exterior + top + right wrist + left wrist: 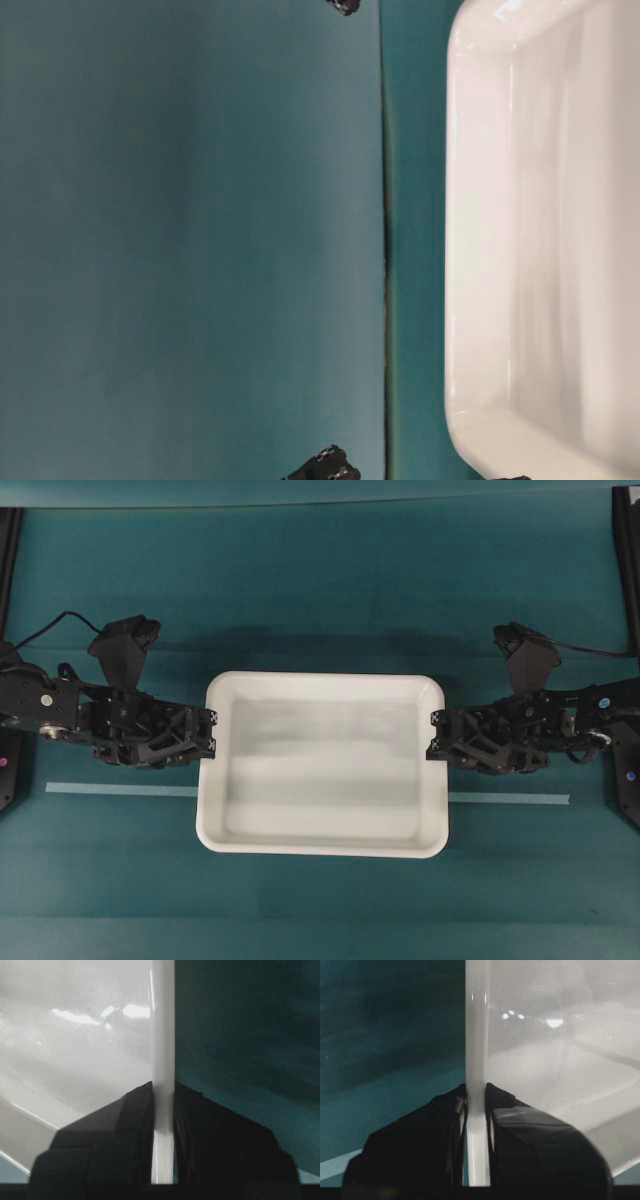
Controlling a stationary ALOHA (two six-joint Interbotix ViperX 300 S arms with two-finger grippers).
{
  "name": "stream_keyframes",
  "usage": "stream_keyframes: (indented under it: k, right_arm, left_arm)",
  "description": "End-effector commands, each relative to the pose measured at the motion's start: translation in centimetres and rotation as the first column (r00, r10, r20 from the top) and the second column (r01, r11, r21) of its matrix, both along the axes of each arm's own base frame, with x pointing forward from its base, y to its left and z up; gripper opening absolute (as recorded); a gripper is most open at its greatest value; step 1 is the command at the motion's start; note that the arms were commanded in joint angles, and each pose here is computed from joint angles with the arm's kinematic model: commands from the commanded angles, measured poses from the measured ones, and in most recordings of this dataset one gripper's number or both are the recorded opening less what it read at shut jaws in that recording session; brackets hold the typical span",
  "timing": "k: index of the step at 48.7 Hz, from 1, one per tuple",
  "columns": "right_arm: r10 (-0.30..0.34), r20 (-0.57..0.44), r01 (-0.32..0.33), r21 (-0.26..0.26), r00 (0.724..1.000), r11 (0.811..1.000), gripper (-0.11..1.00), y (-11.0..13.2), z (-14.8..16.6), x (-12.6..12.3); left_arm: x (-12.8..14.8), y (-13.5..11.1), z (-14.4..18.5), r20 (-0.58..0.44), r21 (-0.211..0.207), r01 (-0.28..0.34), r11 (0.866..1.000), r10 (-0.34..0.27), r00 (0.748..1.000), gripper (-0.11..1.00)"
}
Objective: Lift the white case with both hands.
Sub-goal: 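Lower the tray back onto the table with both grippers, then open both grippers and pull them outward away from the tray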
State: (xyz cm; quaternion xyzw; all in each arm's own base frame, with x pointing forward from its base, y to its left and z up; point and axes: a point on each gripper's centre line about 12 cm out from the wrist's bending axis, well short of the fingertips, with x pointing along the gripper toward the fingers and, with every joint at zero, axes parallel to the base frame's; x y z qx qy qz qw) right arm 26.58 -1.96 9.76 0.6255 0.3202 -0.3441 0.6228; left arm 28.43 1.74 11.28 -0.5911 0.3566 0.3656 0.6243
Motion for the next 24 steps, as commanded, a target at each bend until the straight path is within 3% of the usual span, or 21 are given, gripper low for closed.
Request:
stream_keyframes:
  k: [1, 6, 17, 21, 24]
  right_arm:
    - [-0.003, -0.069, 0.003, 0.002, 0.998, 1.000, 0.11, -0.1, -1.7, -1.4]
    - [-0.003, -0.069, 0.003, 0.001, 0.998, 1.000, 0.24, -0.1, -1.7, -1.3]
    - [0.007, -0.045, -0.007, -0.003, 0.999, 1.000, 0.83, 0.0, -1.2, -0.6]
    - [0.012, -0.037, -0.012, -0.006, 0.999, 1.000, 0.91, 0.0, -1.1, -0.3]
    - [0.012, -0.034, -0.012, -0.006, 0.999, 1.000, 0.90, 0.0, -1.0, -0.2]
  left_arm:
    - [-0.8, -0.1, -1.7, -0.063, -0.002, 0.004, 1.000, -0.004, 0.998, 0.07]
    - [-0.4, -0.1, -1.5, -0.020, -0.001, 0.005, 1.000, -0.005, 1.000, 0.07]
    - [0.1, -0.3, -1.2, 0.014, 0.001, 0.013, 1.000, -0.013, 1.000, 0.07]
    - [0.3, -0.4, -1.0, 0.029, 0.003, 0.017, 1.000, -0.017, 0.999, 0.11]
    - [0.5, -0.5, -0.7, 0.047, 0.005, 0.025, 1.000, -0.025, 0.999, 0.22]
